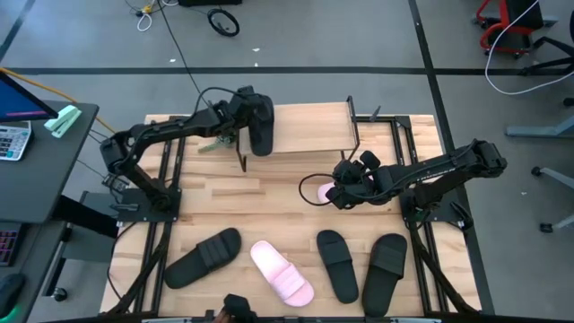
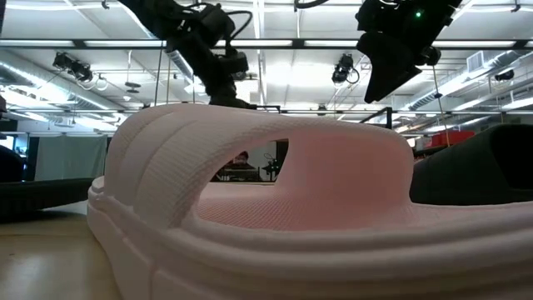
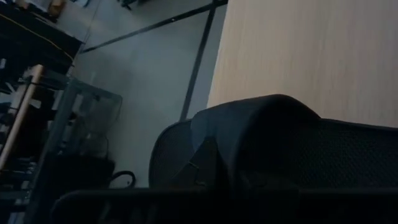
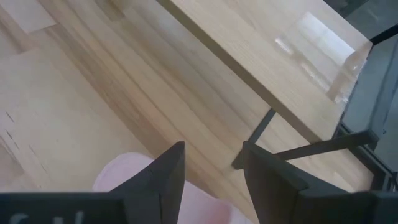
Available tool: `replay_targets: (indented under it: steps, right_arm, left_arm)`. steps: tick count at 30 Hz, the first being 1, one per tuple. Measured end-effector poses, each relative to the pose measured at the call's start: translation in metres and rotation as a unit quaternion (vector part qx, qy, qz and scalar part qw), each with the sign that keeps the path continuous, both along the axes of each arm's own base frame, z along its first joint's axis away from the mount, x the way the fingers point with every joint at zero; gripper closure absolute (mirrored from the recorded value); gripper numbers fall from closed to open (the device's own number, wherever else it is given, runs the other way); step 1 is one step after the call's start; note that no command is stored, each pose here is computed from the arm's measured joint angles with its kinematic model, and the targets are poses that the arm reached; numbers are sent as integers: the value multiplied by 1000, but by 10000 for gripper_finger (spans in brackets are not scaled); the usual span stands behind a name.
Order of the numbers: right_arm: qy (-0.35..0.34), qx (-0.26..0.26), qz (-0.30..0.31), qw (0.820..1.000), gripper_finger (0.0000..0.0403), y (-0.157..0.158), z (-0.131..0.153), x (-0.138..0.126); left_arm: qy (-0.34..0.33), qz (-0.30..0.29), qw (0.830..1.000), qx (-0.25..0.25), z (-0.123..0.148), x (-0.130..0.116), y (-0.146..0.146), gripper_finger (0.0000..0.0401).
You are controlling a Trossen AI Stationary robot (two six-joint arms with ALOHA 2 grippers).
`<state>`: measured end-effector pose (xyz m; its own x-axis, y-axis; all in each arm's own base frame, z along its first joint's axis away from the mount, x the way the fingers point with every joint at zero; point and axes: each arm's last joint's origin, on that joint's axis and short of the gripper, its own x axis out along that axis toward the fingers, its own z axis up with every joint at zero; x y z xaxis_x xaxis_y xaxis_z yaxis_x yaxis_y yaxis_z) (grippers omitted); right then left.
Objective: Pick and place slides into the shelf
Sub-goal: Put the black slide on the shelf
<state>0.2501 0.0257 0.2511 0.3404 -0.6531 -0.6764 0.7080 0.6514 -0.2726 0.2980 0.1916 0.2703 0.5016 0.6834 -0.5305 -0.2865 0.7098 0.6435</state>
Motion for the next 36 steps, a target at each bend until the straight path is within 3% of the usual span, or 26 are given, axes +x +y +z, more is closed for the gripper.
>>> replay_targets:
  steps: [10,26,36]
  right_arm:
    - [-2,0,0,1000,238,0,0,0]
    - [-15,8,-14,1000,238,0,0,0]
    - [-15,8,-14,1000,238,0,0,0]
  left_arm:
    - [3,15,999,29,0,2,5,389]
    - [28,40,999,20,-3,-6,11,386]
    - [60,41,996,53,-3,-4,7,388]
